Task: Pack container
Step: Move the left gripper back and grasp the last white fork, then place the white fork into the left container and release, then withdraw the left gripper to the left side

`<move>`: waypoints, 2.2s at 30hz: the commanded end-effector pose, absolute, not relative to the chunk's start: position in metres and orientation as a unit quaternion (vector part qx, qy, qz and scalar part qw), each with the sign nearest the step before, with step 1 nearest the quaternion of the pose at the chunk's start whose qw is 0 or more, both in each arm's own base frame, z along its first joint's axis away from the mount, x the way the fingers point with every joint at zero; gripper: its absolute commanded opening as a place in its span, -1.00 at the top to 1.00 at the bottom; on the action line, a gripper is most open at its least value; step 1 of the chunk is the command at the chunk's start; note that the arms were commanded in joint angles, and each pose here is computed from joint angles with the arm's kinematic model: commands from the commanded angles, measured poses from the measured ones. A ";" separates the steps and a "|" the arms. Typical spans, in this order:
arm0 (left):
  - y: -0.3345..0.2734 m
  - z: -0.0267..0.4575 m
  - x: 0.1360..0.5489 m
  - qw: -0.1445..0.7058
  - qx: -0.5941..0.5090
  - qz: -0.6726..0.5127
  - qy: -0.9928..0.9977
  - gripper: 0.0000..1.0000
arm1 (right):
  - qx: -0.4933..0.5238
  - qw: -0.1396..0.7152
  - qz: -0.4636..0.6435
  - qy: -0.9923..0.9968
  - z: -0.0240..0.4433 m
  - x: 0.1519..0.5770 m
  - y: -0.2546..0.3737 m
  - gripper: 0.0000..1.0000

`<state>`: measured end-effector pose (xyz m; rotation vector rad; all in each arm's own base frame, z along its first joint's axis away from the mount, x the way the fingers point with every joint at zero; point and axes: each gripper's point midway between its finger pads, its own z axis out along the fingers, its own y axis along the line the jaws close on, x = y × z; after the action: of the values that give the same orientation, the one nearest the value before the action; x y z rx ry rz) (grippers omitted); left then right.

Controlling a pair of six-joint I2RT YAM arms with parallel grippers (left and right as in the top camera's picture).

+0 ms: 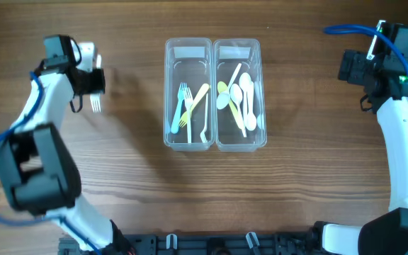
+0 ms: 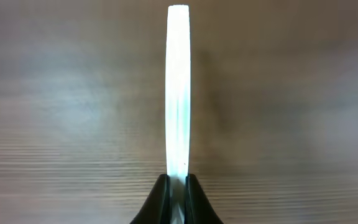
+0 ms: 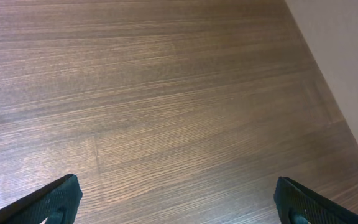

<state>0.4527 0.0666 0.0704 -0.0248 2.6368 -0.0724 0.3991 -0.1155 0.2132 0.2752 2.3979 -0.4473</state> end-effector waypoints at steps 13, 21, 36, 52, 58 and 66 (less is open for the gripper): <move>-0.145 0.200 0.400 0.267 -0.016 -0.271 0.925 0.92 | 0.114 0.343 -0.166 0.917 0.217 0.401 -0.114 -0.99; -0.190 0.140 0.382 0.186 0.002 -0.229 0.956 0.92 | 0.114 0.344 -0.166 0.917 0.217 0.401 -0.115 -0.99; -0.194 0.154 0.416 0.251 0.005 -0.254 0.934 -0.64 | 0.114 0.344 -0.166 0.917 0.217 0.401 -0.115 -1.00; 0.047 0.243 0.454 0.431 -0.193 -0.125 0.873 -1.00 | 0.114 0.344 -0.166 0.917 0.217 0.401 -0.115 -1.00; 0.070 0.240 0.448 0.425 -0.218 -0.114 0.871 -0.99 | 0.114 0.344 -0.166 0.917 0.217 0.401 -0.115 -0.99; 0.070 0.239 0.448 0.425 -0.218 -0.114 0.871 -0.99 | 0.114 0.344 -0.166 0.917 0.217 0.401 -0.115 -0.99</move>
<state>0.4483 0.0664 0.2351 -0.5621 2.1857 -0.3094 0.3991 -0.1155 0.2131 0.2756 2.3982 -0.4471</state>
